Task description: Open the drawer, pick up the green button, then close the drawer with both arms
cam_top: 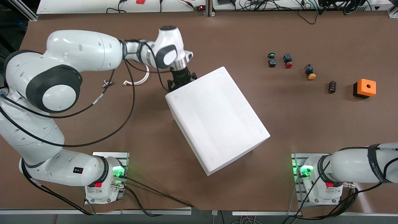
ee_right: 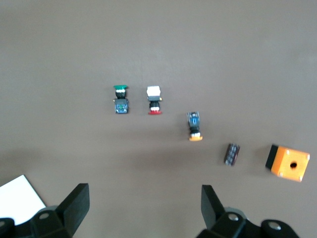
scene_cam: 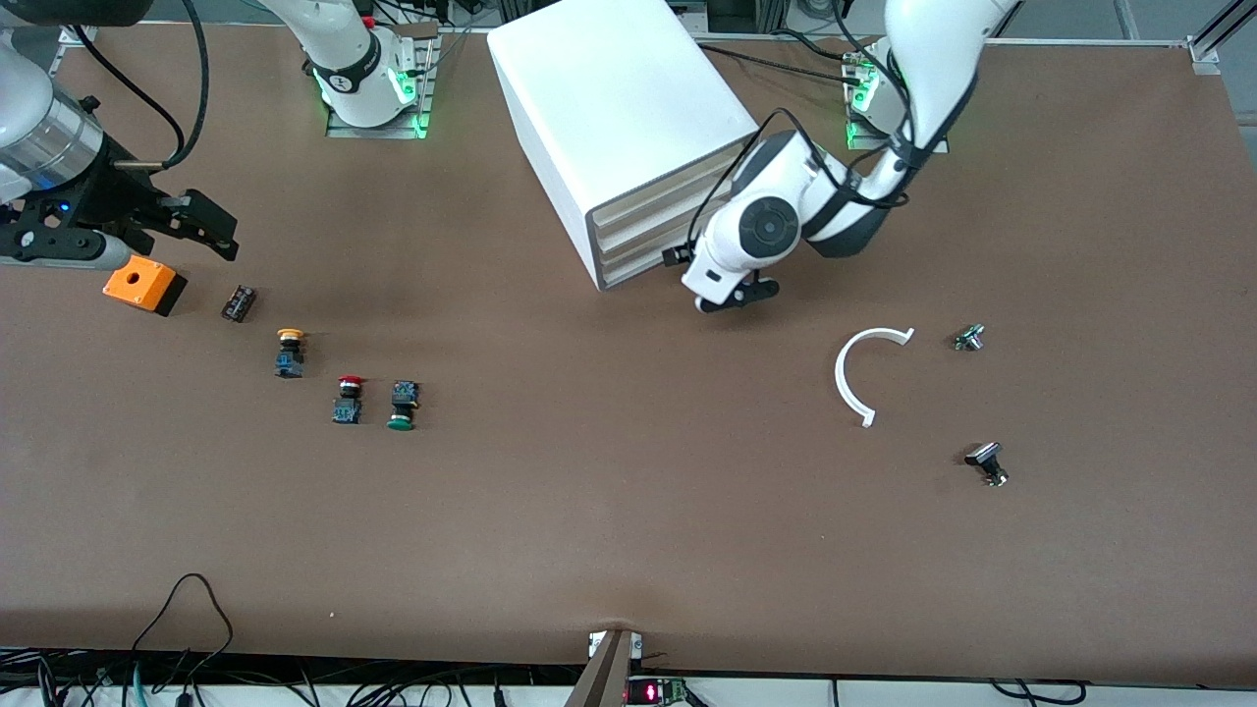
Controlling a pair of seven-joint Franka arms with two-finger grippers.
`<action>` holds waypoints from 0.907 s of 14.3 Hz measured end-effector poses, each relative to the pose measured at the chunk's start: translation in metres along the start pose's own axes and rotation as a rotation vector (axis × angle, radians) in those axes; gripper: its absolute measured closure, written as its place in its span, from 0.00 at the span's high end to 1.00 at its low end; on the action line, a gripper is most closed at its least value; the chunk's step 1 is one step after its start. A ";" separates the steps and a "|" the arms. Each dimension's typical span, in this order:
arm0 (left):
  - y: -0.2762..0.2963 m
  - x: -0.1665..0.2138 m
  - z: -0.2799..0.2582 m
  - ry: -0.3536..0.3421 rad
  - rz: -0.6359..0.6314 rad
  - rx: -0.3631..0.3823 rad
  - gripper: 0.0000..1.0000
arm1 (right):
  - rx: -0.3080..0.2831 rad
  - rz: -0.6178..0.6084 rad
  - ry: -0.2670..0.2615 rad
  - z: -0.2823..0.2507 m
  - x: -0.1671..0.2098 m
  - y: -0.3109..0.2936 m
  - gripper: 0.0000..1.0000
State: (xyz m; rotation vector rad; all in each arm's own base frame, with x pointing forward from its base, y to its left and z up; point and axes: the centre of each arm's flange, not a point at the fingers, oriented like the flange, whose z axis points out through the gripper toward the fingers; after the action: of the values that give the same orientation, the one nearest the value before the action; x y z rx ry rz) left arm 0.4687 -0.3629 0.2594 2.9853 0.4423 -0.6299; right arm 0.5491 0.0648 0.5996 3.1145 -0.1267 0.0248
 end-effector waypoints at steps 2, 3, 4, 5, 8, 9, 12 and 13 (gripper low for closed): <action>-0.014 0.028 -0.048 0.072 0.018 0.073 1.00 | -0.002 0.004 0.005 -0.005 -0.003 -0.001 1.00; -0.019 0.038 -0.070 0.110 0.023 0.102 1.00 | -0.004 -0.002 0.009 -0.006 -0.004 0.000 1.00; -0.024 0.046 -0.090 0.139 0.039 0.121 1.00 | -0.005 -0.019 0.011 -0.007 -0.003 0.003 1.00; -0.031 0.055 -0.111 0.153 0.077 0.133 1.00 | -0.005 -0.038 0.013 -0.007 -0.002 0.009 1.00; -0.085 0.094 -0.175 0.126 0.224 0.147 1.00 | -0.005 -0.050 0.017 -0.007 0.000 0.018 1.00; -0.109 0.107 -0.194 0.112 0.244 0.151 1.00 | -0.005 -0.053 0.017 -0.007 0.000 0.019 1.00; -0.167 0.117 -0.258 0.065 0.325 0.181 1.00 | -0.006 -0.051 0.016 -0.007 0.000 0.020 1.00; -0.182 0.112 -0.282 0.053 0.367 0.184 1.00 | -0.006 -0.049 0.016 -0.007 0.000 0.021 1.00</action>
State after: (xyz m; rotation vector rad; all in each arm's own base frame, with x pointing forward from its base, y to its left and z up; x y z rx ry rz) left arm 0.6226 -0.1262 0.4722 3.1360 -0.1721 -0.5815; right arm 0.5477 0.0442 0.6071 3.1097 -0.0497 0.0485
